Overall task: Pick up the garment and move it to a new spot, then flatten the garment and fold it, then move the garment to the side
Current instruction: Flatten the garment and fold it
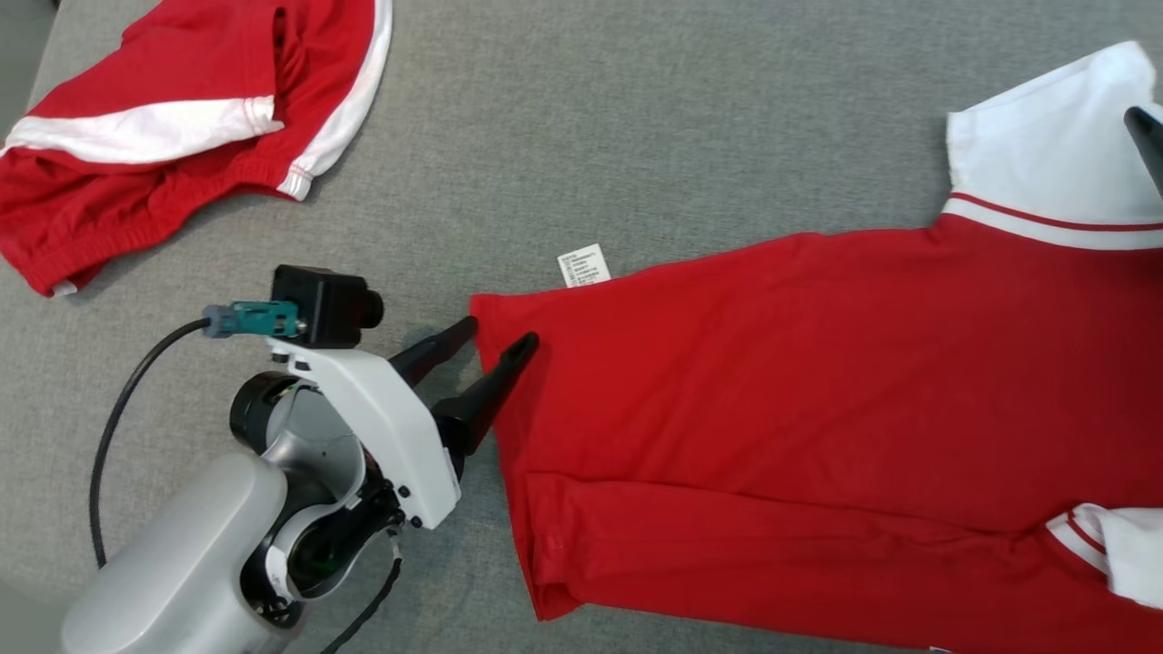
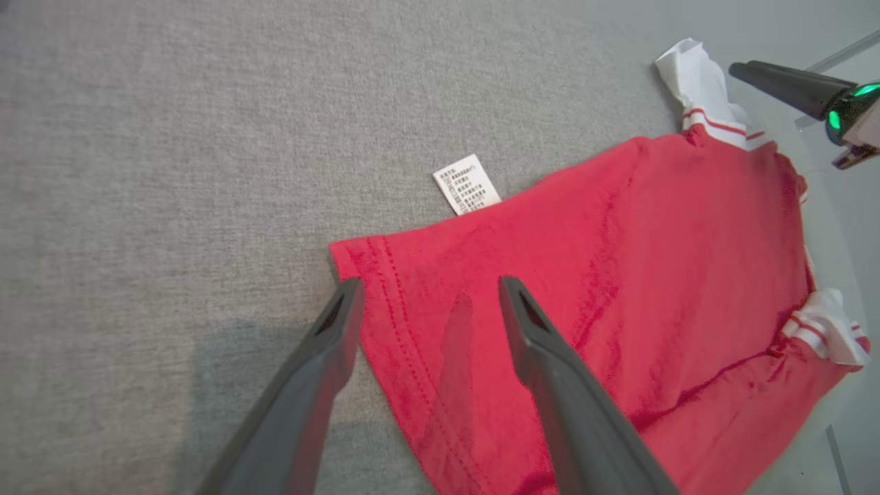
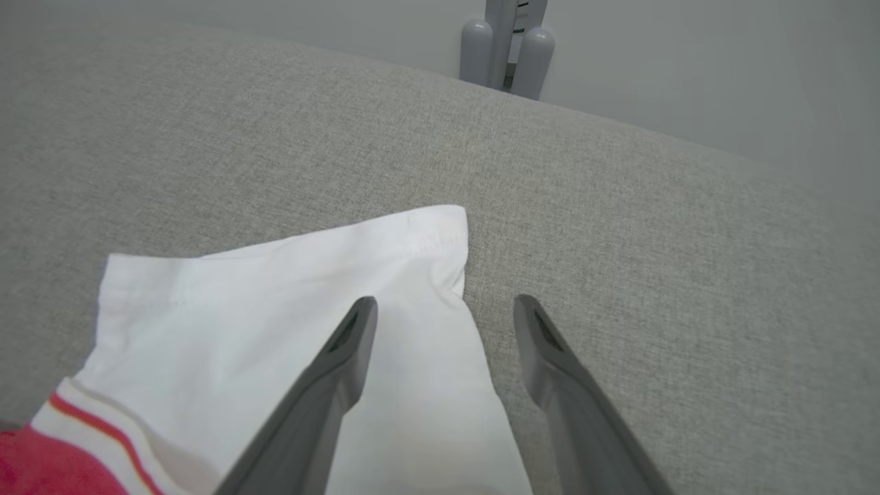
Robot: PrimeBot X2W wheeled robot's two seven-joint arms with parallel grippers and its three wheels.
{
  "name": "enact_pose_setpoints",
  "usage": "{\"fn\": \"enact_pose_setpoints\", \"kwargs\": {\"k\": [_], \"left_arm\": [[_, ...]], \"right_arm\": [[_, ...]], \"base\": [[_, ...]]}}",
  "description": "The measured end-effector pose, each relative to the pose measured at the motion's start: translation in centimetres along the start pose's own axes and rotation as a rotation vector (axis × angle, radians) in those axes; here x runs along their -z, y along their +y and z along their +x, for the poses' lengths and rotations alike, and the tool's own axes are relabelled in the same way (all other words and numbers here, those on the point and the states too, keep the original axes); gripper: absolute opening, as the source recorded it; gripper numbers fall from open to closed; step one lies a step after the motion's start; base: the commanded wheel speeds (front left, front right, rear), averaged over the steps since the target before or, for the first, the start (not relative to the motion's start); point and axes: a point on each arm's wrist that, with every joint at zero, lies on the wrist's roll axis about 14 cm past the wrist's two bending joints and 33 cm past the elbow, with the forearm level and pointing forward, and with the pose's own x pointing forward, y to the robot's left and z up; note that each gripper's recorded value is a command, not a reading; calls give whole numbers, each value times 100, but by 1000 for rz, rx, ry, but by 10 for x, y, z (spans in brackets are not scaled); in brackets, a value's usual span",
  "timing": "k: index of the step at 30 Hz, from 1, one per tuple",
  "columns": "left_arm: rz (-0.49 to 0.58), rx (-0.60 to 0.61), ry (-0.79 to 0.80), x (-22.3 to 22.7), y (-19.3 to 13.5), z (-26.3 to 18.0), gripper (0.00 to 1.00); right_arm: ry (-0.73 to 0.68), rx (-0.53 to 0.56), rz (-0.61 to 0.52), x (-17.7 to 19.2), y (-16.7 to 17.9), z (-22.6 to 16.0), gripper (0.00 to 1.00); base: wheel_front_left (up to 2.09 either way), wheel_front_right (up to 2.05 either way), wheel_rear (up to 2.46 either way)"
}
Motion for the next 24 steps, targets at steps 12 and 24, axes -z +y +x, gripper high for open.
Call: {"fn": "enact_pose_setpoints", "kwargs": {"k": [12, 24], "left_arm": [[32, -10, 56, 2, 6, 22, 100], [58, 66, 71, 6, -7, 34, 0]], "right_arm": [[19, -48, 26, 5, 22, 41, 100], [-64, -110, 96, -8, 35, 34, 0]], "base": [[0, 0, 0], [0, 0, 0]]}}
